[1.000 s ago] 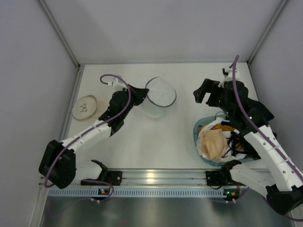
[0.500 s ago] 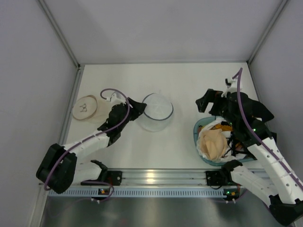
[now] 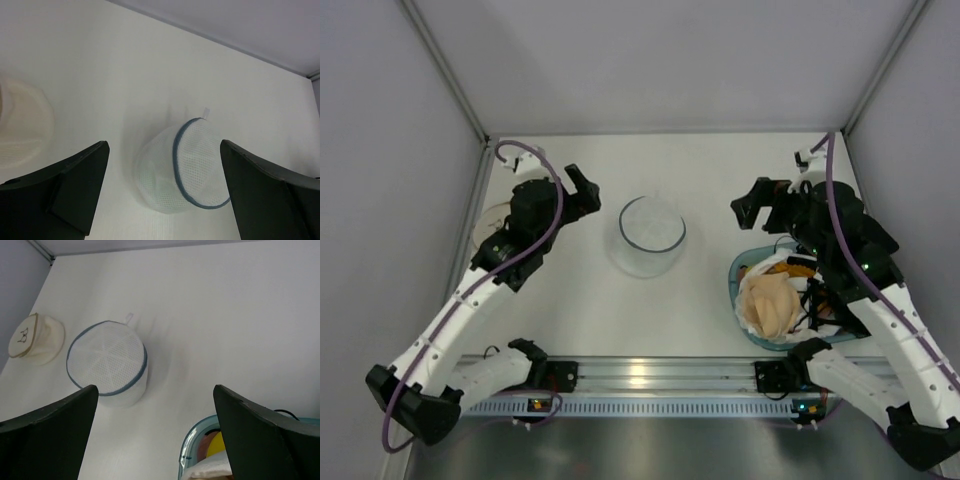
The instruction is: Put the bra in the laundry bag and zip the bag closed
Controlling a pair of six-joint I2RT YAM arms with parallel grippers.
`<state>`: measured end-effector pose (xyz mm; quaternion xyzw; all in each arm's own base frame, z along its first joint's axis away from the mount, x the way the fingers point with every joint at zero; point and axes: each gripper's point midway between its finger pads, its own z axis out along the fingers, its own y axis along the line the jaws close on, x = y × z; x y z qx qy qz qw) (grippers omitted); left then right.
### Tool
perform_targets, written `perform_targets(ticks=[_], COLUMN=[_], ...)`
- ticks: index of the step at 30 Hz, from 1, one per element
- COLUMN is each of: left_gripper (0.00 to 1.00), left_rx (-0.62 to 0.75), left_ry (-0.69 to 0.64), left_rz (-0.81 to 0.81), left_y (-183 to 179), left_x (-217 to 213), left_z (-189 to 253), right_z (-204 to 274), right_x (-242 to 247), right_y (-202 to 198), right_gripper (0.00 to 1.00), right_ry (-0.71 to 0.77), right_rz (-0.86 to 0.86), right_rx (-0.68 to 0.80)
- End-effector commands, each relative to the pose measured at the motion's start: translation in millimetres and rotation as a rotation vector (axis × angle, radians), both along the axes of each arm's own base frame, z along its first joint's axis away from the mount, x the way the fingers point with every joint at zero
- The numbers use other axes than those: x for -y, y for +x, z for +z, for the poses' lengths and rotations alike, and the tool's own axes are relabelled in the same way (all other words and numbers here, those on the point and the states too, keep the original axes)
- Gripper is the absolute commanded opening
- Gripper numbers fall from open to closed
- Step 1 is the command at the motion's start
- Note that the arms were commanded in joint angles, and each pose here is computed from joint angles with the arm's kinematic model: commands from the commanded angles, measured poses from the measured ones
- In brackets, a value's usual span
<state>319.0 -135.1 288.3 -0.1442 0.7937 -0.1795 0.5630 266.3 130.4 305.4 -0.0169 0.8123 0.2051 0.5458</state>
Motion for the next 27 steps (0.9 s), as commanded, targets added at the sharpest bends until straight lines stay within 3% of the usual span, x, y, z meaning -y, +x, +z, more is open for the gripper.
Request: perform_targets(ticks=[1, 5, 9, 14, 27], left_gripper=[0.98, 0.98, 0.98, 0.98, 0.98], left_rx=[-0.154, -0.124, -0.107, 0.051, 0.022], left_ry=[0.211, 0.19, 0.189, 0.079, 0.109], left_rz=[0.078, 0.001, -0.029, -0.05, 0.005], left_y=[-27.1, -58.1, -91.5, -116.2, -111.4], left_x=[-52.0, -62.6, -72.7, -74.0, -82.8], left_z=[-18.0, -13.7, -46.9, -31.1, -43.5], right_z=[55.1, 64.8, 42.2, 10.5, -3.6], right_x=[3.7, 10.9, 9.5, 13.5, 12.7], right_y=[2.2, -8.4, -31.8, -45.2, -41.3], right_gripper=[1.0, 0.99, 0.99, 0.99, 0.99], right_ry=[0.026, 0.063, 0.098, 0.136, 0.145], right_rz=[0.002, -0.02, 0.035, 0.025, 0.011], right_rx=[0.142, 0.189, 0.196, 0.17, 0.148])
